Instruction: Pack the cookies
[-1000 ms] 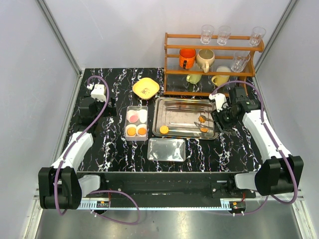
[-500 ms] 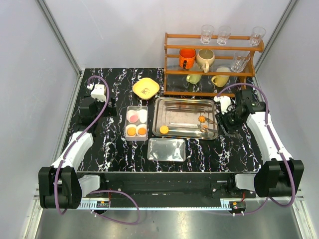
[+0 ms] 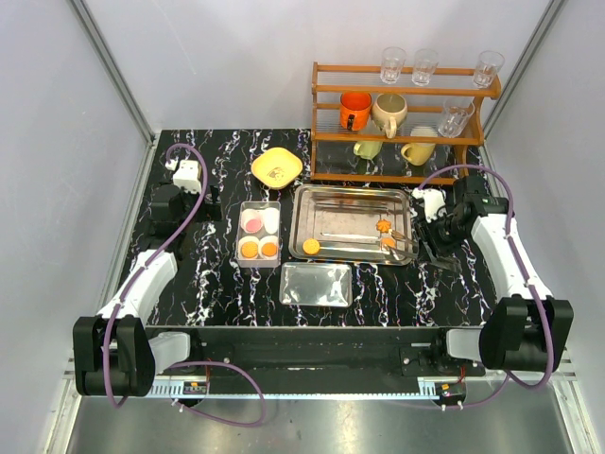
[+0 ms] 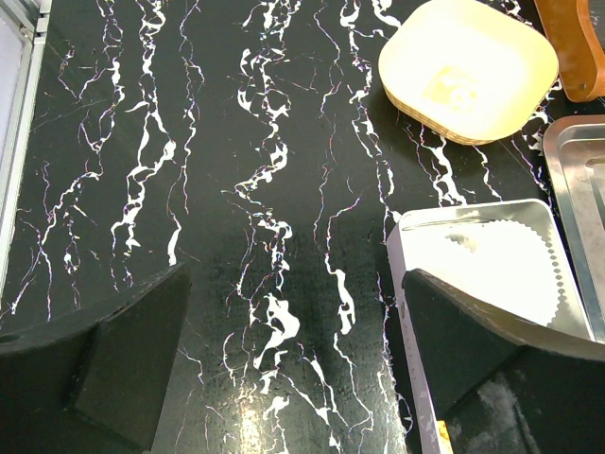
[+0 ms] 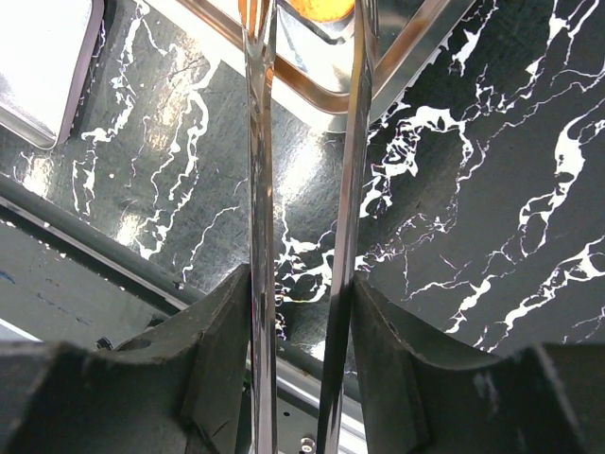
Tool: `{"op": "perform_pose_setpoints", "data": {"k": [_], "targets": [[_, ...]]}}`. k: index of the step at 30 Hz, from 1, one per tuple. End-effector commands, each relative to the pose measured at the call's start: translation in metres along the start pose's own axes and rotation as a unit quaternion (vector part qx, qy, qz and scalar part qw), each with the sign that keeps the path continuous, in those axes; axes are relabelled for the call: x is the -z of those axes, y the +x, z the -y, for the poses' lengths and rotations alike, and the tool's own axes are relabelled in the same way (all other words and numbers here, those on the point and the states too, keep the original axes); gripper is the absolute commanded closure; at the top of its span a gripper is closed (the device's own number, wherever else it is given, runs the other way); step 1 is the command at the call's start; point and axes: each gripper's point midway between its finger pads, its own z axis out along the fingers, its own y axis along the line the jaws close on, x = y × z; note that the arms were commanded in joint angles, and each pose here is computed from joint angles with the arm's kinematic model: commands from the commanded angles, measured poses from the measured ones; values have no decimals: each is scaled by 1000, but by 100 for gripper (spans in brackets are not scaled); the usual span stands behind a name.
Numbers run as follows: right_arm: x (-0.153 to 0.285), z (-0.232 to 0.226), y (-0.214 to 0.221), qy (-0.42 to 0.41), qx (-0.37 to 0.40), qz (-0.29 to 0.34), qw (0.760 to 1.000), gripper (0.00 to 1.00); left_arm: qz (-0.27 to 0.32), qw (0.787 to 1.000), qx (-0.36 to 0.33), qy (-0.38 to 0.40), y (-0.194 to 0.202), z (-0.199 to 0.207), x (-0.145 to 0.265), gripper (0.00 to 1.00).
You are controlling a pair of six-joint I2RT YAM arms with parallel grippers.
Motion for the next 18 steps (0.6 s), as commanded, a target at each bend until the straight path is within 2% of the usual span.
{"op": "perform_pose_setpoints", "data": {"k": [1, 18], "targets": [[-4, -1, -2, -22, 4, 9, 1000, 52, 27, 1000, -2, 2, -12, -1, -2, 1], [-10, -2, 9, -40, -6, -13, 999, 53, 29, 1000, -5, -2, -12, -2, 0, 1]]}}
